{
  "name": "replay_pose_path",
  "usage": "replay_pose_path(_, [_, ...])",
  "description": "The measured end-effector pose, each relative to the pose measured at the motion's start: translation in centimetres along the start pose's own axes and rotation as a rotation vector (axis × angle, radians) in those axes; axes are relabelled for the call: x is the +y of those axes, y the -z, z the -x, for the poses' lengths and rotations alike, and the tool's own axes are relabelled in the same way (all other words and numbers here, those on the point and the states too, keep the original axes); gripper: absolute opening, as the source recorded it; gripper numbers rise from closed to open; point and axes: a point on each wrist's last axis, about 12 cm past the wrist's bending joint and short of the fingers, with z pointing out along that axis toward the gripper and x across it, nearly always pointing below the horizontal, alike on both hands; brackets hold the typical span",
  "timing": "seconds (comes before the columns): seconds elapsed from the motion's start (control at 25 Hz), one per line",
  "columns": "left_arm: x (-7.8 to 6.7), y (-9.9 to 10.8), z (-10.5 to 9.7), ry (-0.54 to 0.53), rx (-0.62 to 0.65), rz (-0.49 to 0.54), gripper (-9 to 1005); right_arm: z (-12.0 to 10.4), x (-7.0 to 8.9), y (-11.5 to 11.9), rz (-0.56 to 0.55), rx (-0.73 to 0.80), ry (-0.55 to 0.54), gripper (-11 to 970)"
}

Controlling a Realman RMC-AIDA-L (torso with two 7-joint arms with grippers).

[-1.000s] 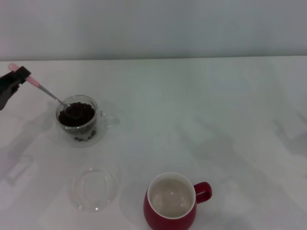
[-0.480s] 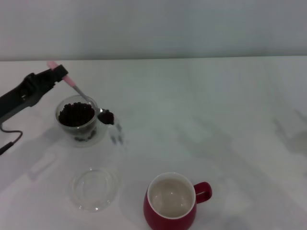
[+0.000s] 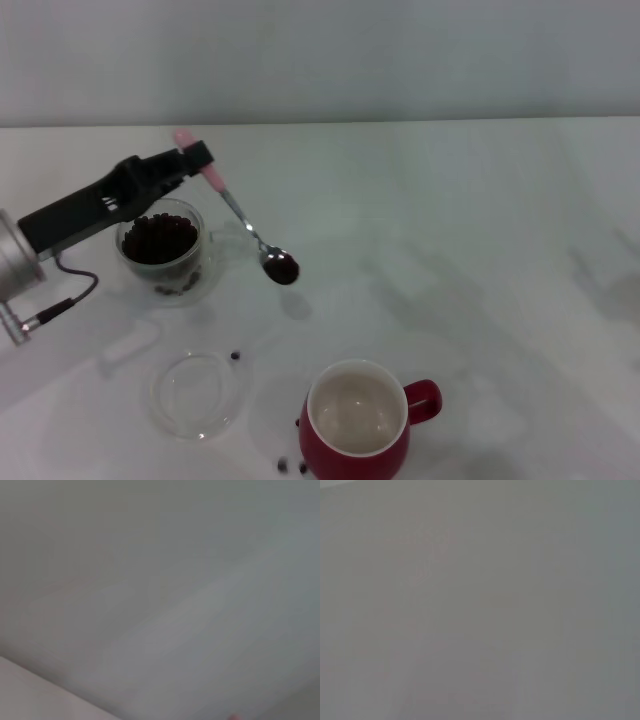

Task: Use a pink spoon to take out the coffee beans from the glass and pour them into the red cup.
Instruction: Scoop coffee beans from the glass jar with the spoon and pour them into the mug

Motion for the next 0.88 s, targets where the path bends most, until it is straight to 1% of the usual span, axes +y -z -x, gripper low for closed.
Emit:
replay_pose_path(0.16, [-0.7, -1.0, -0.5, -0.002, 0.055, -0.045, 125, 0.0, 0.1, 0.1, 0.003, -0.001, -0.004, 684])
replay_pose_path(0.24, [-0.7, -1.0, -0.5, -0.002, 0.055, -0.045, 125, 0.0, 0.2, 0.1, 0.003, 0.000, -0.007, 684])
replay_pose_path(0.28, [-1.1, -1.7, -1.2, -0.002, 0.098, -0.070, 125, 0.0, 0.2, 0.2, 0.004, 0.001, -0.007, 684])
replay_pose_path(0.48, [-1.3, -2.4, -2.0, -0.028, 0.154, -0.078, 125, 0.1, 0.2, 0.4, 0.006, 0.004, -0.009, 683])
replay_pose_path(0.72, [-1.7, -3.2, -2.6, -0.083, 0.224, -0.086, 124, 0.2, 0.3, 0.5, 0.008, -0.004, -0.012, 684])
replay_pose_path(0.88, [-2.0, -3.8, -2.5, -0.147, 0.272, -0.091, 124, 0.2, 0.3, 0.6, 0.007, -0.002, -0.012, 684])
